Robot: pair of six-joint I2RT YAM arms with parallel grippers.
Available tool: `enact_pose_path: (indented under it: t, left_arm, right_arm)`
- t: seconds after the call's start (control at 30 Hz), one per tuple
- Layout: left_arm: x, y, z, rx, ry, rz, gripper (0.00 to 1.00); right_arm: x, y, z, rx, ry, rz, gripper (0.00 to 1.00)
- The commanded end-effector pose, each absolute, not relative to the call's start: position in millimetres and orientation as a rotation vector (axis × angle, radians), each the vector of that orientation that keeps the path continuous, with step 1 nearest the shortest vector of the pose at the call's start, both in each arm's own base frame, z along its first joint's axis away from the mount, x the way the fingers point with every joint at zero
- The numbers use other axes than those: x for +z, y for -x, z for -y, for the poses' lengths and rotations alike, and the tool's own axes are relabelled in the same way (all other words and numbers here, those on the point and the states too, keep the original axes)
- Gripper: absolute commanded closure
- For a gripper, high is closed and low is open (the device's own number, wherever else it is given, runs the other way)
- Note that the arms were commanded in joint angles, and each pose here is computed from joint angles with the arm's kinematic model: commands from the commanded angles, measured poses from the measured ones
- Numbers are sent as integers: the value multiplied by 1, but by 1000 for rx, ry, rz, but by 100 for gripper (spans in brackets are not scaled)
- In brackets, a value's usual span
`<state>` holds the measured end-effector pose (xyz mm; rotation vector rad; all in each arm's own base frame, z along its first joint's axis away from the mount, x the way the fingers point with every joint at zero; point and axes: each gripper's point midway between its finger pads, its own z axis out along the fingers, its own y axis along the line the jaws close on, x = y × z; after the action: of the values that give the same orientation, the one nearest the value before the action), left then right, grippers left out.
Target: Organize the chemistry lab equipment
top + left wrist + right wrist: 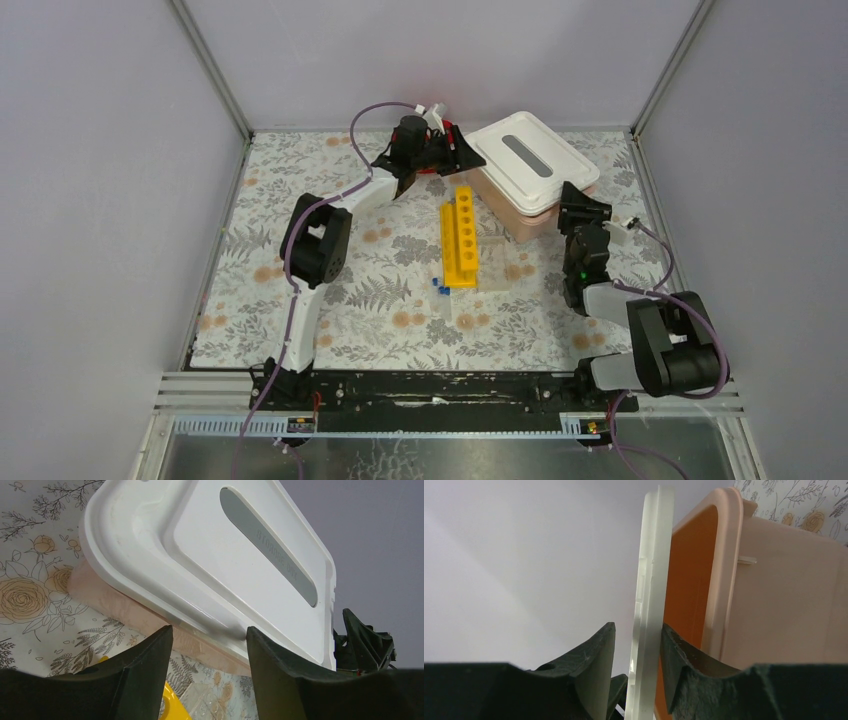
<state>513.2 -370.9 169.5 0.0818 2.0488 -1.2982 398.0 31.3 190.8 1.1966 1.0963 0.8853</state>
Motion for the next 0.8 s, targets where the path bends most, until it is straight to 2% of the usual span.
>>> enact_pose_path:
  t: [0.0,0.77]
  left_arm:
    - [174,-517,378,-1286,-118,-2031,37]
    - [170,-517,385,-1280,-136,-2052,39]
  right_arm:
    - [206,-391,-25,851,-1174,-1059,55]
    - [188,-363,-16,714,-1169,-1175,55]
